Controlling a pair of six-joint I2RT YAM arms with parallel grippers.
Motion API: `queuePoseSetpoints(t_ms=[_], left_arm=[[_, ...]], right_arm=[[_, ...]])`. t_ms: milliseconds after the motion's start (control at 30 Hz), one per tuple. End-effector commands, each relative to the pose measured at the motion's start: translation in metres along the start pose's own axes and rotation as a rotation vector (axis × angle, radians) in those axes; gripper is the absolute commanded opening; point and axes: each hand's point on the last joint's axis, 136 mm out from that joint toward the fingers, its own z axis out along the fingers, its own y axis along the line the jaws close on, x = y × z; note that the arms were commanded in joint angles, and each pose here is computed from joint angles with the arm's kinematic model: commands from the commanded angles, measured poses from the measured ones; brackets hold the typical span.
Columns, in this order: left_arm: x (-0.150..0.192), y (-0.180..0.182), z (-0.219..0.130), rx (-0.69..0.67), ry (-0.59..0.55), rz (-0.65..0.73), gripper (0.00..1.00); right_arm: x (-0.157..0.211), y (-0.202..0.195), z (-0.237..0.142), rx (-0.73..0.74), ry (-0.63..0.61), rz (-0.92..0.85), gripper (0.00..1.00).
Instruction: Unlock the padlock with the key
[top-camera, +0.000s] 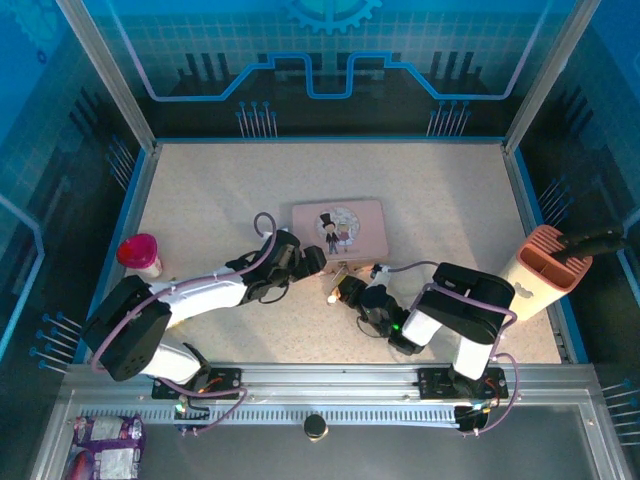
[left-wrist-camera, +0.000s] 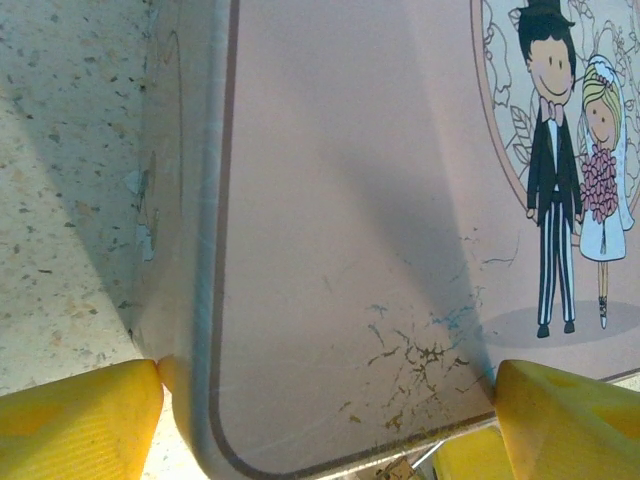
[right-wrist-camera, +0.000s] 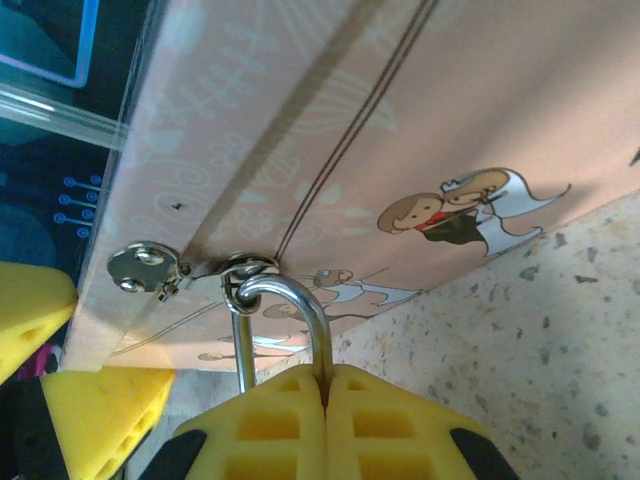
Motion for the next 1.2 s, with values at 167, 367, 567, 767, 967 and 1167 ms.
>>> queuePoseSetpoints(t_ms=[167,367,567,767,967,1167], left_arm=[[0.015,0.007,0.007,-0.05,0.058,0.011,0.85],[0.013,0.009,0.009,-0.073,0.046,0.002,0.85],[0.012,0.013,0.01,-0.091,0.042,-0.01,0.85],[0.013,0.014,0.012,-0.096,0.042,-0.012,0.85],[0.011,0.009,0.015,-0.089,0.041,-0.023,0.85],[0.009,0.002,0.019,-0.079,0.049,-0.033,0.85]], right_arm=[[-0.033,0.013,0.004,-0.034,-0.172,0.116,0.0],[-0.039,0.011,0.007,-0.031,-0.202,0.157,0.0],[-0.044,0.016,0.008,-0.057,-0.23,0.186,0.0],[-0.051,0.006,0.004,-0.024,-0.263,0.233,0.0],[-0.055,0.005,0.006,-0.062,-0.299,0.294,0.0],[-0.062,0.006,0.007,-0.061,-0.325,0.312,0.0]])
